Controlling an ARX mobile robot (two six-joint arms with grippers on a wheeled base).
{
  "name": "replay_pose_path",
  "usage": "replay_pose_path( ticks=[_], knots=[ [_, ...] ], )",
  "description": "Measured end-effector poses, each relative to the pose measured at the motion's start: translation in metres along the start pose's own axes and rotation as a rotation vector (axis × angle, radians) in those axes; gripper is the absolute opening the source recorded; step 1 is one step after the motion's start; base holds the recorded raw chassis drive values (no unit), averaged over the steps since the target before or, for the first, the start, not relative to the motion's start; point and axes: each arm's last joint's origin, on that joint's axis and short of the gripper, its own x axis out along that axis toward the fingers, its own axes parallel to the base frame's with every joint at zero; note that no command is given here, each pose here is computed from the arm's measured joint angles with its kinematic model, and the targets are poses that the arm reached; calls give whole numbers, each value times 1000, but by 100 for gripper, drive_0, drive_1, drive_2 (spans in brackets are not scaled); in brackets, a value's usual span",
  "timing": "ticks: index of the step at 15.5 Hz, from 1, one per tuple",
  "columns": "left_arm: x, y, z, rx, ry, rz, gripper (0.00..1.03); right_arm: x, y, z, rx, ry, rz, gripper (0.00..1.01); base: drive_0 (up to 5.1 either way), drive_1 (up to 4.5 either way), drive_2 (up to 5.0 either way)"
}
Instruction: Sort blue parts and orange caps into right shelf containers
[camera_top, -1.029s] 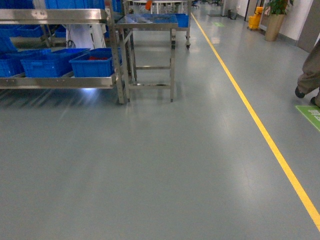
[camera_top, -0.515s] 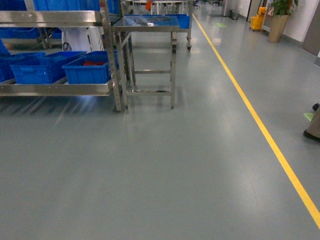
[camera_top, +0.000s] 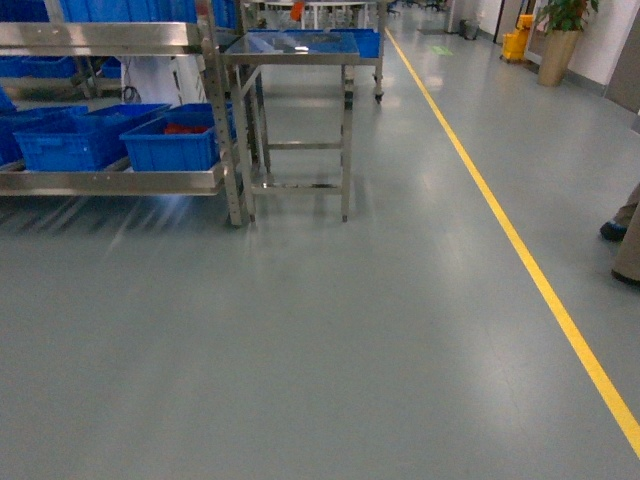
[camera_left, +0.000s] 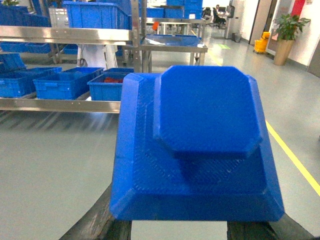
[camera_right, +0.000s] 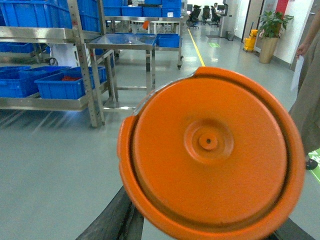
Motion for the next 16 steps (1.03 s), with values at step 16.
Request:
replay_pose_path(
  ticks=[16],
  knots=[
    [0,0,0,0,1,2,42,0,0,0,0,0,0,40,3,421,-415]
  ],
)
